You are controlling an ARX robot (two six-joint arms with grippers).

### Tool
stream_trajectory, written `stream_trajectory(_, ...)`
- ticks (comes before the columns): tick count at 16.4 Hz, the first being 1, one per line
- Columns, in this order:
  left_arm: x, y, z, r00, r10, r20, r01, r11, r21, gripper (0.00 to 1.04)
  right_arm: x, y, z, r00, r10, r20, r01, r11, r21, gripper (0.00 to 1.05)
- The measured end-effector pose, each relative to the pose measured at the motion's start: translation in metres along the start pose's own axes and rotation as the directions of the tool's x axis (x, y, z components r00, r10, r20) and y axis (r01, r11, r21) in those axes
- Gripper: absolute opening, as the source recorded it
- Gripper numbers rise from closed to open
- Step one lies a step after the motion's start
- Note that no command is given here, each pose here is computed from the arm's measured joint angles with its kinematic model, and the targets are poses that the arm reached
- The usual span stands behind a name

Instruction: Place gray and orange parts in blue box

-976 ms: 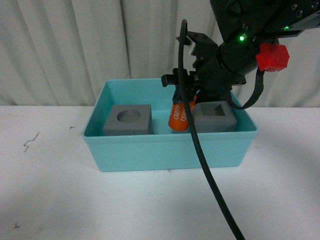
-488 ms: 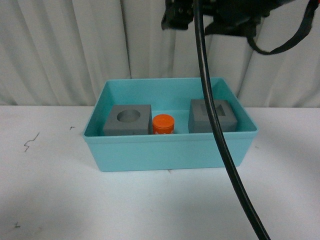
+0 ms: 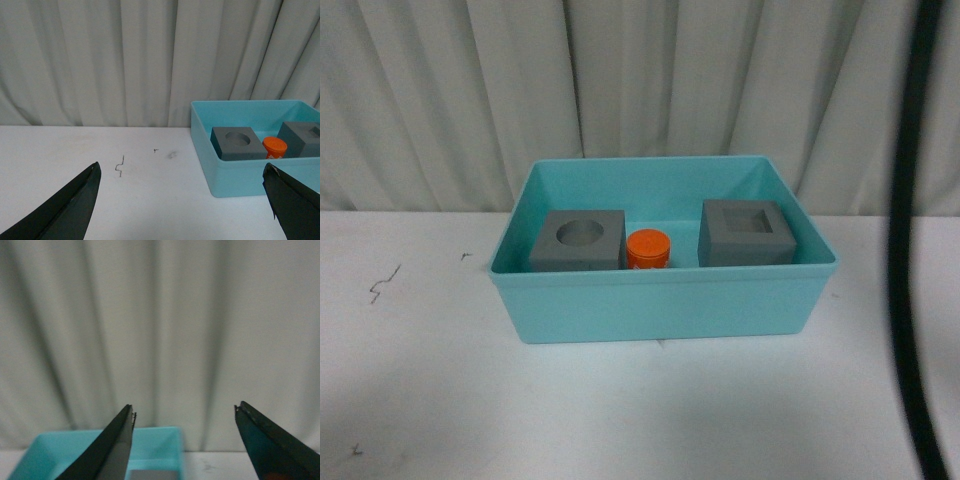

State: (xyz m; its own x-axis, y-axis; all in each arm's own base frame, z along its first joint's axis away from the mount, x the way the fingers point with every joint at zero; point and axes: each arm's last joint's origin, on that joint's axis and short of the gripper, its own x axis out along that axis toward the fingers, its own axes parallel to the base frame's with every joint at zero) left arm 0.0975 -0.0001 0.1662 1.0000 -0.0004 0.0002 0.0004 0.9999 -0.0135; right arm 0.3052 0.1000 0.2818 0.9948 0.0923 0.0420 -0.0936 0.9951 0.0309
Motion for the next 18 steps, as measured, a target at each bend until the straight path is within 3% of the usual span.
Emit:
stream_trajectory(2,0.000,0.000,0.000,1.000,0.001,0.001,-0.001,1.000,0.000,0.98,-0.014,-0.014,-0.002,0.997,-0.065,0.032,0.064,0.998,0.004,0.59)
stream_trajectory(8,0.000,0.000,0.000,1.000,0.000,0.000,0.000,1.000,0.000,0.98,-0.039,-0.035,-0.019,0.992,-0.121,0.029,0.121,0.993,-0.003,0.43)
stream_trajectory(11,0.000,0.000,0.000,1.000,0.000,0.001,0.000,1.000,0.000,0.98,-0.066,-0.047,-0.058,0.993,-0.098,-0.069,0.096,0.995,-0.035,0.19)
stream_trajectory(13,0.000,0.000,0.000,1.000,0.000,0.000,0.000,1.000,0.000,0.98,-0.090,-0.058,-0.063,0.995,-0.092,-0.038,0.091,0.995,-0.031,0.02)
stream_trajectory(18,0.000,0.000,0.000,1.000,0.000,0.000,0.000,1.000,0.000,0.98,-0.140,-0.077,-0.084,0.994,-0.099,-0.038,0.098,0.995,-0.032,0.02)
